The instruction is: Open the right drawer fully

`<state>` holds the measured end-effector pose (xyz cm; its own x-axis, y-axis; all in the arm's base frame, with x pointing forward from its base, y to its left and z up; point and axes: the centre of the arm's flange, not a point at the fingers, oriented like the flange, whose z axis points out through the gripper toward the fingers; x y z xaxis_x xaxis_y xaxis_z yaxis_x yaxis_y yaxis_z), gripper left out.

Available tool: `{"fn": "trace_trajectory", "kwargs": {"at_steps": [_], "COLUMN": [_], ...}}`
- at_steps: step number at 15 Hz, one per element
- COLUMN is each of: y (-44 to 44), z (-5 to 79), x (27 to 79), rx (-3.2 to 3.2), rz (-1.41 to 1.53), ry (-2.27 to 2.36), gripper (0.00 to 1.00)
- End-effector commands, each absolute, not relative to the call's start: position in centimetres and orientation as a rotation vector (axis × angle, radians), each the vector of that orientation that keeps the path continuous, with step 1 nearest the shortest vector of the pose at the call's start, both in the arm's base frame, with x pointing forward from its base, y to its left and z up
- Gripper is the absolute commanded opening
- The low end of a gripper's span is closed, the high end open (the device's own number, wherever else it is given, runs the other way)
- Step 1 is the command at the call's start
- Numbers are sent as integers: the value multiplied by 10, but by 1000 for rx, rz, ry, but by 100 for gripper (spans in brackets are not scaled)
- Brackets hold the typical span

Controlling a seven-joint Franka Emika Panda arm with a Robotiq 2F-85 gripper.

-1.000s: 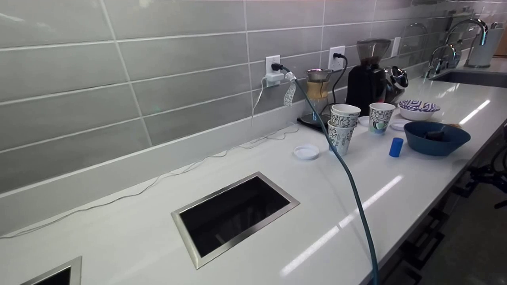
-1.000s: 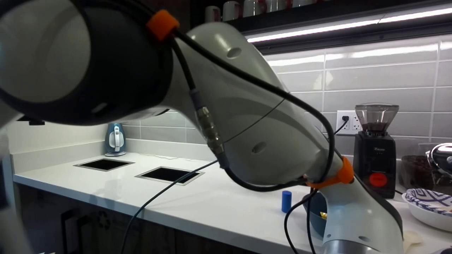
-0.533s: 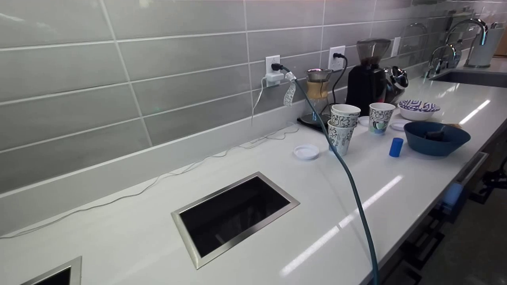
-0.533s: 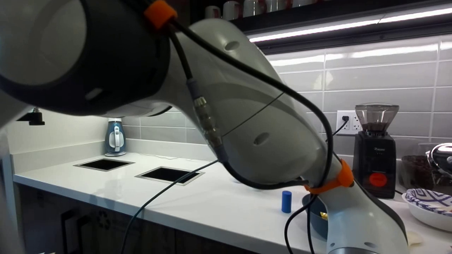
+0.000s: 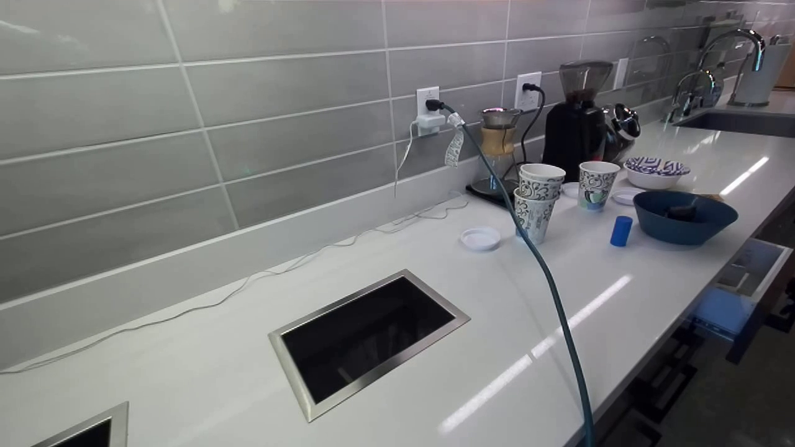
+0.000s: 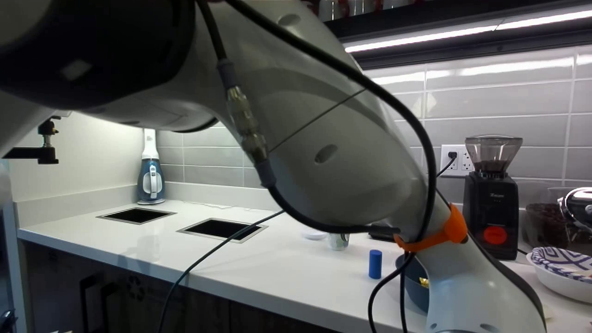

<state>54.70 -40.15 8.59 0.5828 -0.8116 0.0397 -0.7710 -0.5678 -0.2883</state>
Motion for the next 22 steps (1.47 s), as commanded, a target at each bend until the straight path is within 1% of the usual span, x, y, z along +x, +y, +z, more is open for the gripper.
{"fn": "trace_trajectory", "kwargs": {"at_steps": [1,14,17,22], "y": [-400,-449,-454,-447], "z": [104,107,108,117], "x": [503,410,404,413], "rx": [-2573,-2529,-2533,-2592], "rz": [-230,-199,-208,-232], "ry": [1338,1435,1404,1253], "gripper": [100,100,100,100]}}
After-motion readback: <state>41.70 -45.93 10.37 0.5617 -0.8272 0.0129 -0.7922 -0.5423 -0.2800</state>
